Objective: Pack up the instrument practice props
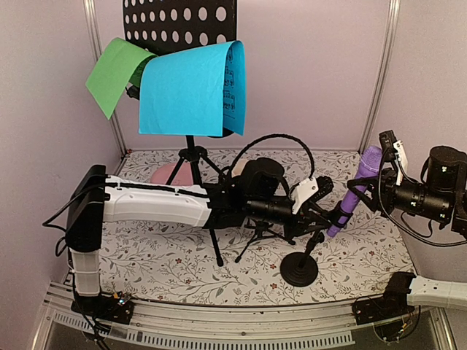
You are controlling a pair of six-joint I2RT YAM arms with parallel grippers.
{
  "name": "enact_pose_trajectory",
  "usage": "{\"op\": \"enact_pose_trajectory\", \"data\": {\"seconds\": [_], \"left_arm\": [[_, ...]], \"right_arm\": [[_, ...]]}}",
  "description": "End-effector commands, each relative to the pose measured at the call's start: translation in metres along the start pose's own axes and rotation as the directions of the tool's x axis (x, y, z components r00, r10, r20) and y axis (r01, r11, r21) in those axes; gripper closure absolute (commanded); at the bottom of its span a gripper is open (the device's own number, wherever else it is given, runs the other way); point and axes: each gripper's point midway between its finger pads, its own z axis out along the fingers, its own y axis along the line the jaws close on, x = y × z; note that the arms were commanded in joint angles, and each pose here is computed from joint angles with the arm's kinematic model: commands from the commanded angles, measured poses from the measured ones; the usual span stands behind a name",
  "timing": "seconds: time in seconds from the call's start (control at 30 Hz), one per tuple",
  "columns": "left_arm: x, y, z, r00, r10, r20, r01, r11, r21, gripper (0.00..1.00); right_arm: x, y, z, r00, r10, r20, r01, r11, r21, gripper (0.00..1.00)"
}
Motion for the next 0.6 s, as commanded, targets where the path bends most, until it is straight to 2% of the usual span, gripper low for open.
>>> {"op": "enact_pose_trajectory", "data": {"seconds": [0.0,0.17,0.27,0.57], "left_arm": [[0.053,0.026,-0.011,0.986,-0.055,-0.159,0.039,0.994,-0.102,1.0],[0.071,0.024,-0.009,0.977,-0.036,-0.212,0.014,0.994,-0.106,1.0],[0.087,0.019,-0.002,0.961,-0.01,-0.277,-0.016,0.996,-0.091,1.0],[0.133,0.01,0.001,0.93,-0.039,-0.366,0.014,0.997,-0.072,1.0]], "right_arm": [[-0.036,-0.034,-0.046,0.989,-0.026,0.146,-0.002,0.982,0.188,1.0],[-0.074,-0.015,-0.07,0.941,0.036,0.335,-0.058,0.997,0.057,1.0],[-0.086,-0.009,-0.075,0.93,0.041,0.366,-0.055,0.998,0.026,1.0],[-0.127,-0.008,-0.105,0.886,0.012,0.463,-0.04,0.998,0.05,1.0]]}}
